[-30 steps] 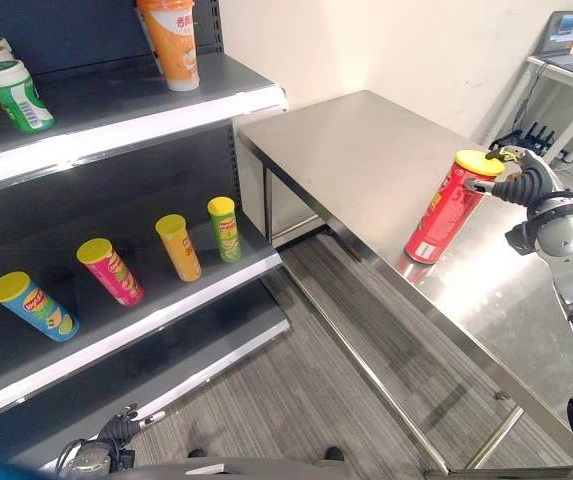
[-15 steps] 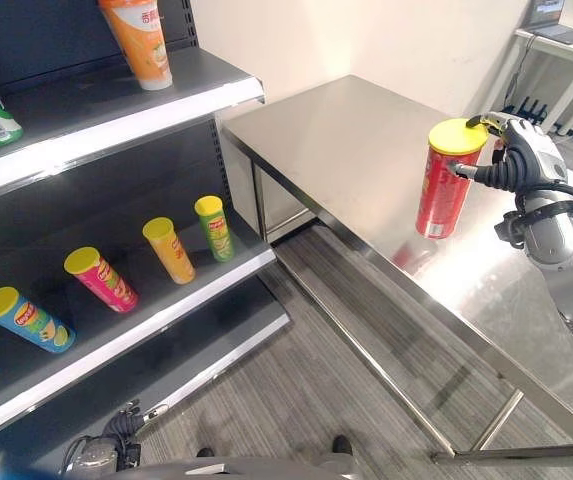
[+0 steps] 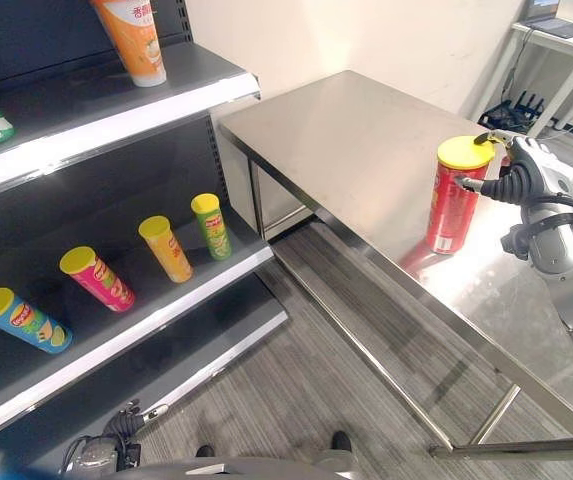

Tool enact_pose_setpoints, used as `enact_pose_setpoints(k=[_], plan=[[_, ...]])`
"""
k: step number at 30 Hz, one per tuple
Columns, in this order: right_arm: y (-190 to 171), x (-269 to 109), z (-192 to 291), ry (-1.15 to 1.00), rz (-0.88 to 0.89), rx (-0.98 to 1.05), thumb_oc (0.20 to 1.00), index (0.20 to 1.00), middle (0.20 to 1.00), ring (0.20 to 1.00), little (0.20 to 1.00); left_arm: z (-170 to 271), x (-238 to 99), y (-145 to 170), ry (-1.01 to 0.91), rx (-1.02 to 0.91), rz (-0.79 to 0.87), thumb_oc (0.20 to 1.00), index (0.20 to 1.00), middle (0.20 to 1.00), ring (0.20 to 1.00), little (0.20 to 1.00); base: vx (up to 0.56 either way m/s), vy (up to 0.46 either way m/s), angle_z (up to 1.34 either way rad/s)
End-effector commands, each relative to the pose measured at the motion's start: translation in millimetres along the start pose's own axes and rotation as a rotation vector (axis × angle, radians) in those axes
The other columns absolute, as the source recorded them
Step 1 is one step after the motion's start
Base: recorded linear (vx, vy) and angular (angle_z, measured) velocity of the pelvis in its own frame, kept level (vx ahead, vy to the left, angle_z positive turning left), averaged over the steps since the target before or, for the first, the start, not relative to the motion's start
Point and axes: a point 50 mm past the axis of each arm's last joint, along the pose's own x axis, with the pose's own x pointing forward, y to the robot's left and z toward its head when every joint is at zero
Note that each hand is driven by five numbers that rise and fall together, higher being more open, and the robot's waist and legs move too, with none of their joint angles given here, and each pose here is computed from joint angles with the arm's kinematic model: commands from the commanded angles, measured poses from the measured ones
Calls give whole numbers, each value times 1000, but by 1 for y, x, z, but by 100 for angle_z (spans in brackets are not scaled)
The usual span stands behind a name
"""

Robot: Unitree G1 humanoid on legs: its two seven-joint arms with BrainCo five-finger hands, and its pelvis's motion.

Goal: Put the goods on the table back onto the shelves and tidy them up.

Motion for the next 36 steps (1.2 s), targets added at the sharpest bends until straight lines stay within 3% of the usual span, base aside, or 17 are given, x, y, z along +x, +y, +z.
enact_pose_setpoints(k=[1, 14, 24, 36], plan=[[-24, 5, 9, -49, -170, 33, 200, 200, 200, 200, 200, 23, 7, 22, -53, 55, 65, 1000, 1000, 1000, 1000, 1000, 0, 0, 0], [-48, -8, 58, -282, -372, 93, 200, 200, 200, 200, 200, 28, 8, 22, -65, 48, 85, 1000, 1000, 1000, 1000, 1000, 0, -1, 0], [-48, -14, 99, -475, -399, 227, 200, 200, 200, 200, 200, 34, 9, 20, -83, 44, 95, 1000, 1000, 1000, 1000, 1000, 0, 0, 0], [-48, -11, 90, -421, -387, 179, 200, 200, 200, 200, 200, 31, 8, 22, -79, 43, 97, 1000, 1000, 1000, 1000, 1000, 0, 0, 0]])
